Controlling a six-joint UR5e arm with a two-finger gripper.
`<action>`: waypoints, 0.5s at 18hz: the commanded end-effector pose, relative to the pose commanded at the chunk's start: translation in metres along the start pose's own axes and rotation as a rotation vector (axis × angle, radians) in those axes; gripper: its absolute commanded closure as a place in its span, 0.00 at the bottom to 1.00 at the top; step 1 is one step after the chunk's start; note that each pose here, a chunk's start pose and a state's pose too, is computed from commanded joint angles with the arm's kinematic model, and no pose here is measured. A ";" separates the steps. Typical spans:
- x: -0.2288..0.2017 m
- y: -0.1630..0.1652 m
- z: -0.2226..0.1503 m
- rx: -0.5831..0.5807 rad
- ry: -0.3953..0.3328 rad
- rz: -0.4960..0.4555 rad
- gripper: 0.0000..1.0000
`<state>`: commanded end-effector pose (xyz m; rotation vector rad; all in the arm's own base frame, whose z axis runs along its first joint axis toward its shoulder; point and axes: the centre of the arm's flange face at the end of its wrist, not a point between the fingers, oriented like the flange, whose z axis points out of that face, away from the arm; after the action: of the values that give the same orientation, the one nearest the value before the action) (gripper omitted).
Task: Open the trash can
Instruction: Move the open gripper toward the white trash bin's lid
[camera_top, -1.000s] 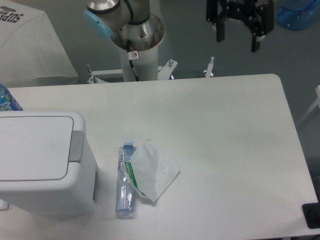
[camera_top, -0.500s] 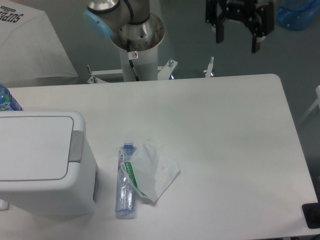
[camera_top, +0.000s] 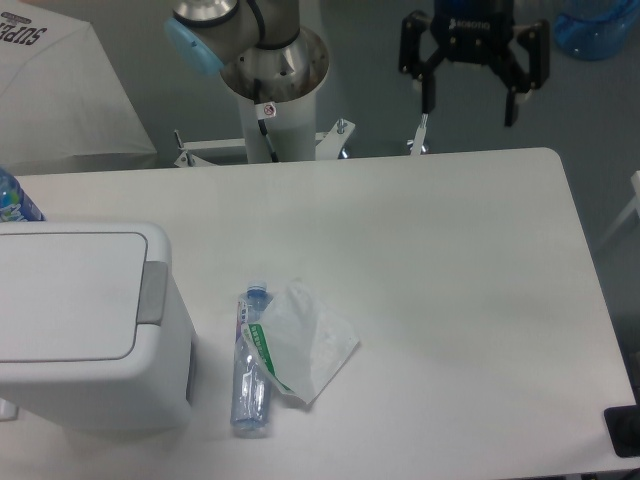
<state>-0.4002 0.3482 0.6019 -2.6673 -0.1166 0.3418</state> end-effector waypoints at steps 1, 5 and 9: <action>0.004 -0.004 0.000 0.010 0.004 -0.052 0.00; 0.026 -0.032 0.014 0.039 0.024 -0.242 0.00; 0.063 -0.075 0.049 0.077 0.064 -0.340 0.00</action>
<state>-0.3540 0.4446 0.5785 -2.5199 -0.5178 0.1470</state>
